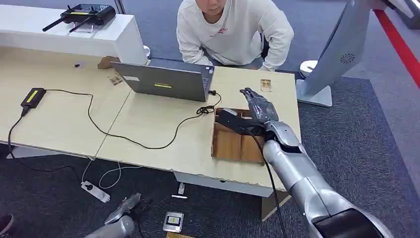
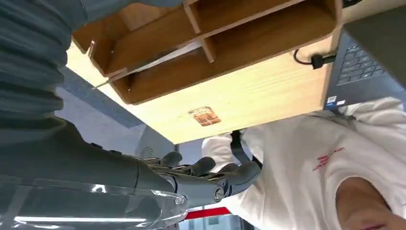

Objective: Pass the card to the sensor for recognition and then transmit it.

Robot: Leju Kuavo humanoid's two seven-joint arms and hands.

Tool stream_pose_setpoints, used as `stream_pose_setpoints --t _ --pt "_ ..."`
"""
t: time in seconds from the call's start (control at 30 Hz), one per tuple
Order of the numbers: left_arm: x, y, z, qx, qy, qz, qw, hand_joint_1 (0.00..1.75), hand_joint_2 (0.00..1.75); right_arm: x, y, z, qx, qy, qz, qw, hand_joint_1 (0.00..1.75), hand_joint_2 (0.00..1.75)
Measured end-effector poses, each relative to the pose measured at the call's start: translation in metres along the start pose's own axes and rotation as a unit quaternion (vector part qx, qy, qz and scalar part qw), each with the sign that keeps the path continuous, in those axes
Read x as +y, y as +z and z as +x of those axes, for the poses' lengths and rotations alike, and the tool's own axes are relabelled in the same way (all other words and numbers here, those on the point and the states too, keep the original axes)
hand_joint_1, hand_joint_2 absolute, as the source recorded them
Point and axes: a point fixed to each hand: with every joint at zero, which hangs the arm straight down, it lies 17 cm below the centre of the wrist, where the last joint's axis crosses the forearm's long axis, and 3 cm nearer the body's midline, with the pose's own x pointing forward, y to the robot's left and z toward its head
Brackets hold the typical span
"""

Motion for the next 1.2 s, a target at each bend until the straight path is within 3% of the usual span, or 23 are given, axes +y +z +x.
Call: stream_pose_setpoints --t 0.5,0.87,1.2 --pt "0.01 -0.001 0.007 -0.011 -0.04 0.028 0.999 0.0 1.75 0.011 0.023 -0.075 0.067 0.027 0.0 0.997 0.0 1.75" --pt "0.007 -0.001 0.012 -0.012 -0.051 0.027 0.998 0.0 1.75 0.016 0.034 -0.1 0.085 0.035 0.006 0.996 0.0 1.75" --pt "0.008 -0.002 0.022 -0.027 -0.077 0.028 0.996 0.0 1.75 0.004 0.028 -0.083 0.04 0.033 -0.009 0.999 0.0 1.75"
